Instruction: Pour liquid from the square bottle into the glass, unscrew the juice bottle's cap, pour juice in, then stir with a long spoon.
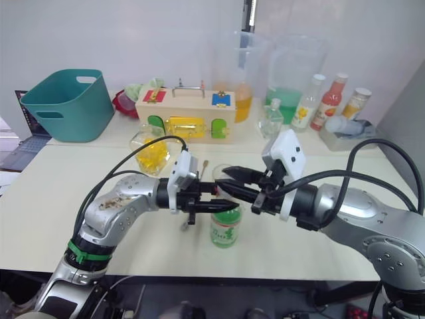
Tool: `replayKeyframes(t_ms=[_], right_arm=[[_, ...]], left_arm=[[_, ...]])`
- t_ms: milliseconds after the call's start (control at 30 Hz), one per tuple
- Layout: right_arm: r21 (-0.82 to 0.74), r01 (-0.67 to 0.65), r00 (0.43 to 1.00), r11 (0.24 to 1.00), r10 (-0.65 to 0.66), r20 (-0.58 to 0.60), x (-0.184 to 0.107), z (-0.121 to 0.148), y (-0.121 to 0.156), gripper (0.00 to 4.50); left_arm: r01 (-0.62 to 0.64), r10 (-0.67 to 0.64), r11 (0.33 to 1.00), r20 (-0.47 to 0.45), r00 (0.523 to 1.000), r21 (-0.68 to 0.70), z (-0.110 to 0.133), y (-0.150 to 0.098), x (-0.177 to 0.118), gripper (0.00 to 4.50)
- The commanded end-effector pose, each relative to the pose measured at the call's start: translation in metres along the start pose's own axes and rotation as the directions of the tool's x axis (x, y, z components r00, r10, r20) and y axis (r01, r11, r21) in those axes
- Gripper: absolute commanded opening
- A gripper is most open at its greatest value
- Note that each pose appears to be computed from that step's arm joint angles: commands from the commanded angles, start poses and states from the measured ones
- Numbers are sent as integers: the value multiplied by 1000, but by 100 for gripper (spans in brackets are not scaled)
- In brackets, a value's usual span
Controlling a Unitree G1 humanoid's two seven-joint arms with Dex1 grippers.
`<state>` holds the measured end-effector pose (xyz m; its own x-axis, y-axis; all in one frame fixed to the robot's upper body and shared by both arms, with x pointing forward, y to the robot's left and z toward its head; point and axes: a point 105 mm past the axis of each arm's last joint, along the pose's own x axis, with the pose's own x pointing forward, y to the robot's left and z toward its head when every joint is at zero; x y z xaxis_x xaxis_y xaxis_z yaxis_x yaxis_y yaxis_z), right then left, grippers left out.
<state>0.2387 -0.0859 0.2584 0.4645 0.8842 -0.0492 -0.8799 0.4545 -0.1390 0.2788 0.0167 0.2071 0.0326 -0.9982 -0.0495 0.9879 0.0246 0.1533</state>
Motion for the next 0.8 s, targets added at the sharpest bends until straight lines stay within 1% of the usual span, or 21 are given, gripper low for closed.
replayKeyframes(t_ms=[33, 67, 200, 267, 333, 367, 400, 433, 467, 500, 633, 667, 800], right_arm=[[15, 17, 999, 1000, -17, -40, -1, -7, -8, 1], [11, 11, 999, 1000, -10, -42, 0, -7, -8, 1], [43, -77, 996, 996, 75, 37, 2, 6, -2, 1], [54, -118, 989, 992, 112, 101, 0, 20, 1, 55], [46, -131, 986, 990, 125, 115, -2, 27, 1, 120], [42, -131, 986, 991, 125, 112, -2, 27, 1, 151], [41, -131, 986, 991, 126, 110, -3, 27, 1, 196], [32, -99, 991, 995, 96, 94, -4, 26, -4, 221], [26, -78, 994, 997, 76, 83, -5, 24, -7, 261], [23, -66, 996, 998, 65, 68, -6, 22, -9, 288], [3, -44, 999, 999, 44, 30, -9, 16, -11, 422], [-8, -40, 999, 999, 40, 21, -9, 14, -10, 446], [-35, -41, 999, 999, 41, -11, -10, 7, -6, 446]], left_arm=[[48, -48, 999, 12, 999, 12, 2, -12, 7, 133], [42, -42, 999, 9, 999, 14, 2, -12, 6, 133], [28, -28, 999, 2, 1000, 18, 1, -12, 4, 133], [25, -25, 1000, 1, 1000, 18, 1, -12, 3, 133], [25, -25, 1000, 1, 1000, 18, 1, -12, 3, 133], [25, -25, 1000, 1, 1000, 18, 1, -13, 3, 133], [25, -25, 1000, 1, 1000, 17, 1, -13, 3, 133], [26, -26, 1000, 1, 1000, 17, 1, -13, 3, 133], [27, -27, 999, 0, 1000, 17, 1, -13, 3, 133], [25, -25, 1000, 0, 1000, 19, 1, -13, 3, 133], [25, -25, 999, 1, 1000, 20, 1, -12, 3, 133], [26, -26, 999, 1, 1000, 20, 1, -12, 3, 133], [37, -37, 999, -2, 999, 18, 0, -13, 3, 133]])
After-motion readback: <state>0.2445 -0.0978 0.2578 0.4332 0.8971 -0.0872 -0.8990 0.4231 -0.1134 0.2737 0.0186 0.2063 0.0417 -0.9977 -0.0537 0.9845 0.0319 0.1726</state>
